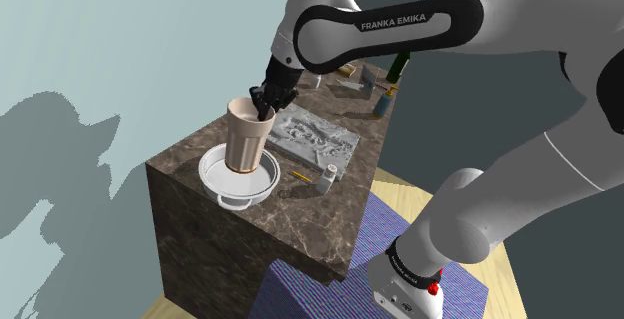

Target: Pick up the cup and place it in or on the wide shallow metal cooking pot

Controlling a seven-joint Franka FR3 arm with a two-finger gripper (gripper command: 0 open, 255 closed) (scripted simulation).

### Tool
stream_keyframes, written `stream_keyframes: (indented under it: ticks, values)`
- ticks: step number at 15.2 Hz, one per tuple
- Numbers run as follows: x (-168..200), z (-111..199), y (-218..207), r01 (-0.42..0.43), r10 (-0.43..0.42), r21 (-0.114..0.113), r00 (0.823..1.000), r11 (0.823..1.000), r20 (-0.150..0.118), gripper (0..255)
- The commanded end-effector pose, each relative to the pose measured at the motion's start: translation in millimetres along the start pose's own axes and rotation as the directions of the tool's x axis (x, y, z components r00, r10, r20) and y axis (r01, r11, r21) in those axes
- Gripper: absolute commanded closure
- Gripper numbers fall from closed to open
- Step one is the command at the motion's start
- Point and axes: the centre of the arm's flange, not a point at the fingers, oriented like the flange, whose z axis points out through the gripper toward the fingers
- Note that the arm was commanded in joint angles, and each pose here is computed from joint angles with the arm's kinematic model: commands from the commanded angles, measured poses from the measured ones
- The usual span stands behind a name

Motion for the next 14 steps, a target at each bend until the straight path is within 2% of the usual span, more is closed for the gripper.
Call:
stream_keyframes:
  ticks: [1,3,11,12,14]
  values:
    - [-2,11,0,0.000,0.000,0.000,1.000,1.000,-0.001,255]
    - [-3,22,1,0.000,0.000,0.000,1.000,1.000,-0.001,255]
    - [-3,22,1,0.000,0.000,0.000,1.000,1.000,-0.001,255]
    - [-3,22,1,0.000,0.000,0.000,1.000,1.000,-0.001,0]
    - [-3,22,1,0.000,0.000,0.000,1.000,1.000,-0.001,0]
